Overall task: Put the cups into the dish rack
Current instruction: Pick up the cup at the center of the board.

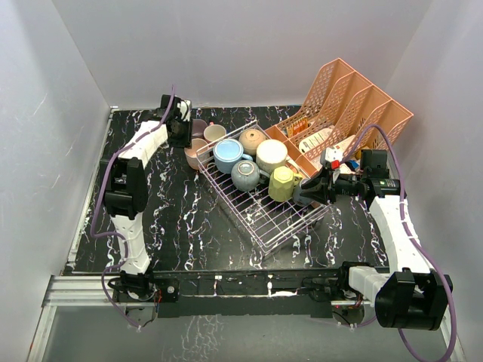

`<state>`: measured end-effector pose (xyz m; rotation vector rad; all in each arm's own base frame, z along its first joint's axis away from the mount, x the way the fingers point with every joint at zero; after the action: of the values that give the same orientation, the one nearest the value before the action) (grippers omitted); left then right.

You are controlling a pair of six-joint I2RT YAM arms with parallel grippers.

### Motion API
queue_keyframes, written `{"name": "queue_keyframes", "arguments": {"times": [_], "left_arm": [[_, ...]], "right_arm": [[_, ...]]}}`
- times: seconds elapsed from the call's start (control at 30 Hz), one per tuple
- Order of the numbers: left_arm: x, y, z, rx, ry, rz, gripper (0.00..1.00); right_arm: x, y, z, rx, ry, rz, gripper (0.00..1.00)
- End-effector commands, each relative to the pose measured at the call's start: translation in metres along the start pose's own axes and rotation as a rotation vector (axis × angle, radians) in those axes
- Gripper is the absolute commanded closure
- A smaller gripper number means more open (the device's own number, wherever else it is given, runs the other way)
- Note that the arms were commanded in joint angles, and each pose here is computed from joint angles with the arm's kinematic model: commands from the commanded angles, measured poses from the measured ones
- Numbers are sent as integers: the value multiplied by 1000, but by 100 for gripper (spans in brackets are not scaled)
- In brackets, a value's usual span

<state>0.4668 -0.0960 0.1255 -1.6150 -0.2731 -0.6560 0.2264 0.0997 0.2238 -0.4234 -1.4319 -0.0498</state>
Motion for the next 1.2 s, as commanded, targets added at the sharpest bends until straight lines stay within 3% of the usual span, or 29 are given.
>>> {"name": "queue_keyframes", "arguments": {"times": [0.0, 0.43, 0.7, 1.17], "left_arm": [[2, 1, 2, 13, 26, 7, 70], [-3, 11, 8, 46, 42, 29, 77], [-3, 10, 8, 49, 43, 30, 100], [13, -29, 25, 178, 27, -100, 100]], "right_arm": [[5, -1, -1, -8, -36, -17, 70], [4, -1, -2, -9, -35, -15, 70], [3, -1, -1, -9, -36, -14, 70], [3, -1, -1, -11, -35, -13, 70]]}}
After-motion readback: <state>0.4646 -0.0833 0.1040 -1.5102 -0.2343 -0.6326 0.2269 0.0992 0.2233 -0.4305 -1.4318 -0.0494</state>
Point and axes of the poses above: each gripper's point midway between its finger pads, its own y axis out along the fingers, its own z axis along the line the jaws close on, x = y × z, the point moved 4 cm from there along -y, back along the fingers, and after that the axes turned 6 degrees about y, right-handed, at the moved point
